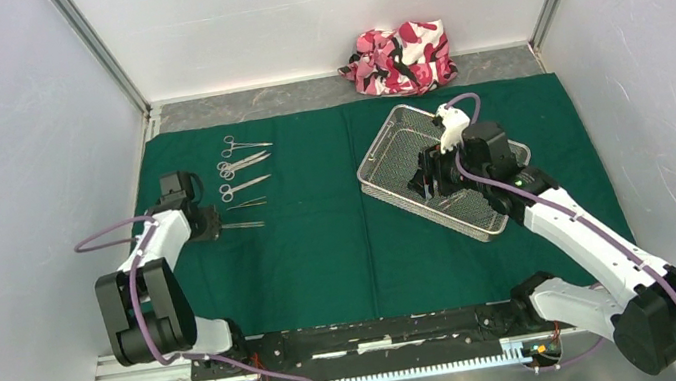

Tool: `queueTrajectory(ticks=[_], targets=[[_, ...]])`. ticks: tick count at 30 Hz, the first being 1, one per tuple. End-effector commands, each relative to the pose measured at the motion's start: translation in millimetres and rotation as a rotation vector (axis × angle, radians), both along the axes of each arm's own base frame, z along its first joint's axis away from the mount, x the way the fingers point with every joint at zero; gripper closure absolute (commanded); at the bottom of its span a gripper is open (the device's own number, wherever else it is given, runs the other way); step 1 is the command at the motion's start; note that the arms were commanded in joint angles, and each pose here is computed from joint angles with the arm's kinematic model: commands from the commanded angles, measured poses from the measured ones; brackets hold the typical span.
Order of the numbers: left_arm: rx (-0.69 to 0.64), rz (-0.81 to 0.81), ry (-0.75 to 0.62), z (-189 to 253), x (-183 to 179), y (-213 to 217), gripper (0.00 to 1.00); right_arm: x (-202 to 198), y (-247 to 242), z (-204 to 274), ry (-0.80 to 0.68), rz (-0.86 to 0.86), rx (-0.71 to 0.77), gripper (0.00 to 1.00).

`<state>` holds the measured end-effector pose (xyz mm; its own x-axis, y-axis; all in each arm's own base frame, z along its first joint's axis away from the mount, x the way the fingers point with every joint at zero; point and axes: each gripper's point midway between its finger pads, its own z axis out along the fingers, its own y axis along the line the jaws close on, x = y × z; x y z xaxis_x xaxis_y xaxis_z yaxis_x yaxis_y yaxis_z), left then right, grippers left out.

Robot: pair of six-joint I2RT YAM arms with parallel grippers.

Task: Open and lay out the surgical kit
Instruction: Place the medical item in the surgical kit.

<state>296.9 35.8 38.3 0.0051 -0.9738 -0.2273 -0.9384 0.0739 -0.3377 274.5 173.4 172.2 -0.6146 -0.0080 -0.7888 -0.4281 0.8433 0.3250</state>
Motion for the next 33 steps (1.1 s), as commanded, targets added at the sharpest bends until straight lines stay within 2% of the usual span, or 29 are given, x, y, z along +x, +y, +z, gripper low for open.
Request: queueTrajectory(ticks=[1, 12, 21, 27, 31, 33], targets=[[0.047, -0.014, -0.065, 26.8, 24.0, 11.1, 0.92, 4.3, 3.3, 13.8, -0.046, 0.002, 0.040, 0.33], [-0.034, 0.029, -0.021, -0.3, 33.7, 5.7, 0.89, 4.2, 1.2, 14.3, -0.044, -0.004, 0.037, 0.34], [-0.027, 0.051, 0.004, -11.6, 29.1, 8.6, 0.73, 5.3, 6.9, 10.8, -0.034, 0.009, 0.060, 0.35], [-0.008, 0.048, -0.006, -9.0, 26.6, 11.0, 0.70, 3.9, 7.1, 11.4, -0.034, 0.011, 0.064, 0.35], [0.018, 0.014, -0.029, 8.1, 20.9, 11.4, 0.49, 5.6, 0.4, 11.2, -0.040, -0.013, 0.033, 0.35], [0.023, -0.014, -0.049, 19.3, 17.3, 9.4, 0.38, 12.0, -22.0, 3.8, -0.014, -0.133, -0.050, 0.34]])
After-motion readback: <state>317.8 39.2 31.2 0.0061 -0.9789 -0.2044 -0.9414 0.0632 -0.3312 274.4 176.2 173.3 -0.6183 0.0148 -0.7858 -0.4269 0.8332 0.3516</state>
